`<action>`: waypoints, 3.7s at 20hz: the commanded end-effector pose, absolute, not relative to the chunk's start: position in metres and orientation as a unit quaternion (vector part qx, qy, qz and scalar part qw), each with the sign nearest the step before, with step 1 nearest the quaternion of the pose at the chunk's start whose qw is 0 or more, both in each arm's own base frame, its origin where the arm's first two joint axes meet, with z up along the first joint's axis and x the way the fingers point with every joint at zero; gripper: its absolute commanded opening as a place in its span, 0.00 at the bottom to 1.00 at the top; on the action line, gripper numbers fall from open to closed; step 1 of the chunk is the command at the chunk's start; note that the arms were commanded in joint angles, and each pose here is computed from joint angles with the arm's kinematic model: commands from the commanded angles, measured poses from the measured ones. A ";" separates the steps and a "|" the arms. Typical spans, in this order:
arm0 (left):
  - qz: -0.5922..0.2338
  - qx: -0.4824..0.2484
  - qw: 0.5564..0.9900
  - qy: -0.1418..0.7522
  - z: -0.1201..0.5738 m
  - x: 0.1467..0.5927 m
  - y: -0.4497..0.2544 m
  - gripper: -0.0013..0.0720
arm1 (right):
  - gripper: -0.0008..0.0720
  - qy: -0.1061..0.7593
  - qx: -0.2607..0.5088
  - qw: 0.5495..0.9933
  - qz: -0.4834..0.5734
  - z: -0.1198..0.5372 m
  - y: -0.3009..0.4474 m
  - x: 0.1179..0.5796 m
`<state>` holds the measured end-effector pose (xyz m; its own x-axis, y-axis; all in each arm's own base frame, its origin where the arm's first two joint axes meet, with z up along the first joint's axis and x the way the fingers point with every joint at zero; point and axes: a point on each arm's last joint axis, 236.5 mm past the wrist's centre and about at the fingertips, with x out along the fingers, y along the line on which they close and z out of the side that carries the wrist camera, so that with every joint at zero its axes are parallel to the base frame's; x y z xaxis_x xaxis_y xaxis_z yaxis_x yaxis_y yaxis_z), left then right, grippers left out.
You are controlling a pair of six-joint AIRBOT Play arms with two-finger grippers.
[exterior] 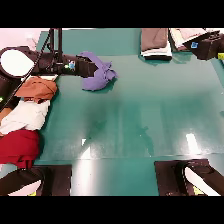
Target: Fold the shirts.
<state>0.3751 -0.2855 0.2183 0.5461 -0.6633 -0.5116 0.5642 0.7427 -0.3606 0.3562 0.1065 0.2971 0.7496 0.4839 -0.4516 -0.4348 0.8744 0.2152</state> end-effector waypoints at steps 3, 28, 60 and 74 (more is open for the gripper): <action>-0.350 -0.077 0.876 0.323 0.218 0.375 -0.286 0.06 | 0.04 0.255 0.049 0.934 0.246 0.296 0.107 0.356; -0.166 -0.120 0.870 0.448 -0.052 0.523 -0.241 0.82 | 0.04 0.250 0.065 0.930 0.263 0.302 0.116 0.353; -0.372 0.016 0.888 0.272 0.240 0.387 -0.324 0.75 | 0.04 0.107 0.066 0.955 0.268 0.445 0.102 0.304; -0.197 -0.130 0.749 0.619 -0.072 0.421 -0.196 0.75 | 0.04 0.122 0.062 0.952 0.274 0.438 0.104 0.302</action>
<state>0.4337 -0.1871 -0.0363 0.2423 -0.4398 -0.8648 0.1524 0.8975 -0.4138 0.3028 0.1029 0.4413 0.8259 0.5323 -0.1858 -0.5026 0.8445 0.1848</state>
